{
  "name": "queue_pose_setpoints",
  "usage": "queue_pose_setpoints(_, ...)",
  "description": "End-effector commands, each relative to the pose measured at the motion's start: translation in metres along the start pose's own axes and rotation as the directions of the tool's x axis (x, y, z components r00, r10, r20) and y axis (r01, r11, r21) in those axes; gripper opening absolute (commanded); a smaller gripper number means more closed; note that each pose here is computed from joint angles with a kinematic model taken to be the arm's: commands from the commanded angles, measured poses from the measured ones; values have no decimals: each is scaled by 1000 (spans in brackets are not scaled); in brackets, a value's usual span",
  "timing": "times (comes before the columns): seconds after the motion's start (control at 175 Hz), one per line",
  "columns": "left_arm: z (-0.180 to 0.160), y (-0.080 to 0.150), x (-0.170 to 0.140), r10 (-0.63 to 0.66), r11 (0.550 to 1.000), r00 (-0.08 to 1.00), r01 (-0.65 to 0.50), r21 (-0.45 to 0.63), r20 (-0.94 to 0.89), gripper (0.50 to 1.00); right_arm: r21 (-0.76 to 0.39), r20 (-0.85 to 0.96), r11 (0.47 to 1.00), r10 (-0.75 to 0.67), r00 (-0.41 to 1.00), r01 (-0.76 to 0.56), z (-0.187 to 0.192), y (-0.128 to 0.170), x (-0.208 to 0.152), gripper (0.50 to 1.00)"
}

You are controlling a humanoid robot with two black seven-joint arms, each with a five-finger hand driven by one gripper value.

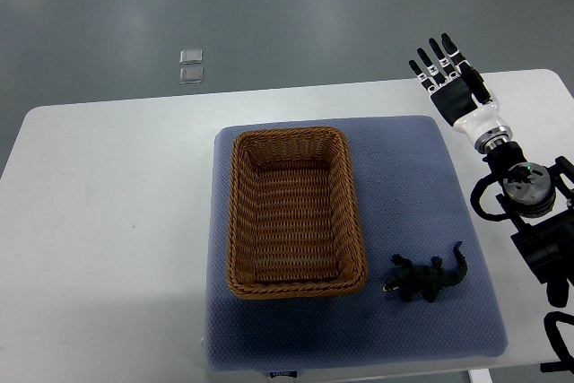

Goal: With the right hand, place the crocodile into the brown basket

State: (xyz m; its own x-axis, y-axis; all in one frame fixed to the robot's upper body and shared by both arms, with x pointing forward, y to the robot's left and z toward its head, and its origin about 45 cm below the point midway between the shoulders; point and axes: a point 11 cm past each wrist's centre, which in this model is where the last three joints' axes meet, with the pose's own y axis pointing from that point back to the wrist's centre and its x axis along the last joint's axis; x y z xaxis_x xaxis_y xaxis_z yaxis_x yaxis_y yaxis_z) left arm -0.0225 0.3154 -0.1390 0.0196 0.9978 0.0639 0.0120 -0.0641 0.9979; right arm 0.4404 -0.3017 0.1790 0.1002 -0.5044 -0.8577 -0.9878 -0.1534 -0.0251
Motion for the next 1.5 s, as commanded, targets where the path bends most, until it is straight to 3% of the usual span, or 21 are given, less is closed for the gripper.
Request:
queue_pose_setpoints(0.0, 0, 0, 0, 0, 1000, 1000, 0, 0, 0, 1000, -5, -2, 1000, 1, 1000, -1, 1, 0, 0, 928)
queue_pose_setpoints(0.354, 0, 0, -1, -2, 1000, 1000, 2, 0, 1, 1000, -21, -24, 1000, -14, 1000, 14, 0, -1, -3, 930)
queue_pose_setpoints(0.525, 1, 0, -2, -3, 1000, 1000, 3, -1, 5, 1000, -86, -191, 995, -62, 980, 46, -12, -6, -12, 928)
queue_pose_setpoints(0.605, 1, 0, -4, -10, 1000, 1000, 10, -1, 5, 1000, -172, -328, 982, -127, 936, 73, -14, -6, -21, 928)
queue_pose_setpoints(0.782, 2, 0, -12, -34, 999, 999, 34, -4, 6, 1000, -368, -646, 927, -315, 695, 78, -22, -10, -50, 928)
queue_pose_setpoints(0.936, 7, 1, -13, -35, 999, 999, 35, -12, 8, 1000, -515, -767, 857, -474, 433, 26, -28, -9, -76, 928)
queue_pose_setpoints(1.101, 11, 1, -14, -38, 999, 999, 38, -18, 6, 1000, -627, -766, 779, -607, 210, -34, -37, 0, -106, 928)
queue_pose_setpoints(1.198, 11, 1, -18, -51, 999, 999, 51, -20, 5, 1000, -703, -707, 699, -707, 16, -130, -39, 15, -119, 928)
queue_pose_setpoints(1.37, 11, 1, -20, -57, 998, 998, 57, -20, 6, 1000, -686, -624, 666, -746, -233, -295, -52, 33, -124, 928)
queue_pose_setpoints(1.495, 12, 1, -20, -57, 998, 998, 57, -21, 6, 1000, -670, -564, 647, -763, -317, -365, -57, 46, -125, 928)
